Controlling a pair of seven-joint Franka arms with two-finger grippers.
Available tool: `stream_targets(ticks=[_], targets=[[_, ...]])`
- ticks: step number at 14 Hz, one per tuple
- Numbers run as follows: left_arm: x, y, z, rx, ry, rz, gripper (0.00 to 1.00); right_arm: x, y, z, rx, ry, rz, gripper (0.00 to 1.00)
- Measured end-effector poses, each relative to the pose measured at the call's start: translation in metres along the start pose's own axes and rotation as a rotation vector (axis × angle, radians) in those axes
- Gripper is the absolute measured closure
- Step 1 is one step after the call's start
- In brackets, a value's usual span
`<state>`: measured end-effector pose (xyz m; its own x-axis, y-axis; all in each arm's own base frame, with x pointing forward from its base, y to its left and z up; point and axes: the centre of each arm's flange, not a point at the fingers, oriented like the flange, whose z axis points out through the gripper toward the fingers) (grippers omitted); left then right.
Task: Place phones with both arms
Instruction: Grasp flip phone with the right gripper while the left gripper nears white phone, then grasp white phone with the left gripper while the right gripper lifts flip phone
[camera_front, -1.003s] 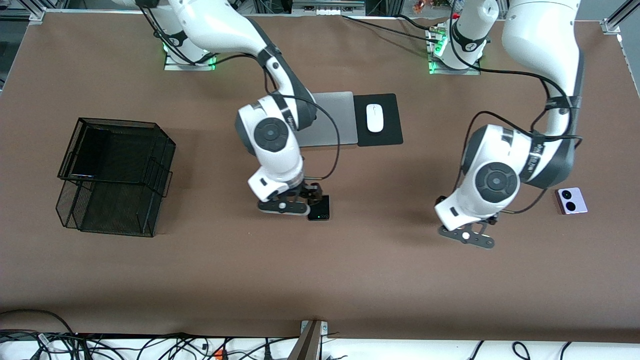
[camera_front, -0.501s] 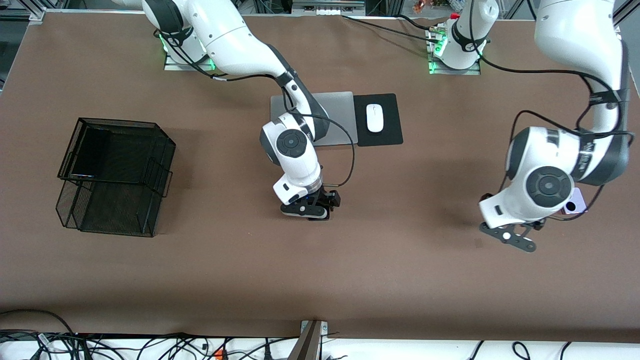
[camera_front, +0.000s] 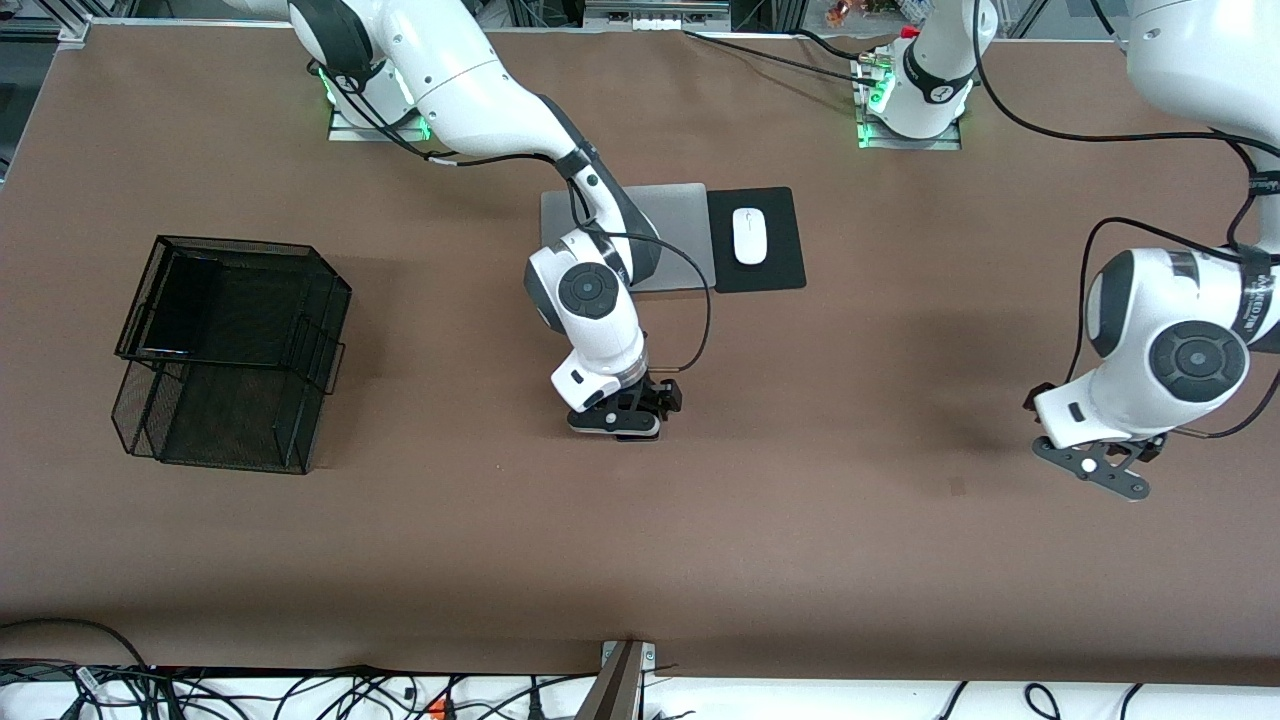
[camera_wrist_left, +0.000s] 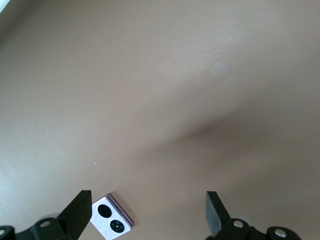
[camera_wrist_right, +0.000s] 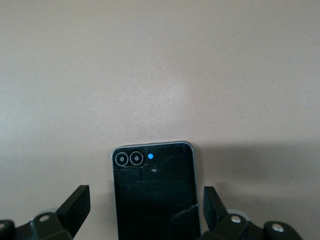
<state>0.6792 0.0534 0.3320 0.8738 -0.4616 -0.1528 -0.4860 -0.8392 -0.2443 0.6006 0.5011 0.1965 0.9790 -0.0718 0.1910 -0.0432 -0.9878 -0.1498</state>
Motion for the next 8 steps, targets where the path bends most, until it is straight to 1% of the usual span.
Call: stream_targets(ticks=[3,5,8], targets=[[-0.027,-0.033,0.02,0.001,0.022,-0.01,0.0,-0.004,0.0,0.006,-0.007,-0.005,-0.02,0.0],[-0.035,-0.043,0.028,0.003,0.033,-0.007,0.0,-0.006,0.001,0.012,-0.015,-0.005,-0.049,0.0],[-0.021,-0.022,0.022,-0.002,0.044,0.009,0.0,-0.008,0.002,0.017,-0.016,-0.003,-0.061,0.0]])
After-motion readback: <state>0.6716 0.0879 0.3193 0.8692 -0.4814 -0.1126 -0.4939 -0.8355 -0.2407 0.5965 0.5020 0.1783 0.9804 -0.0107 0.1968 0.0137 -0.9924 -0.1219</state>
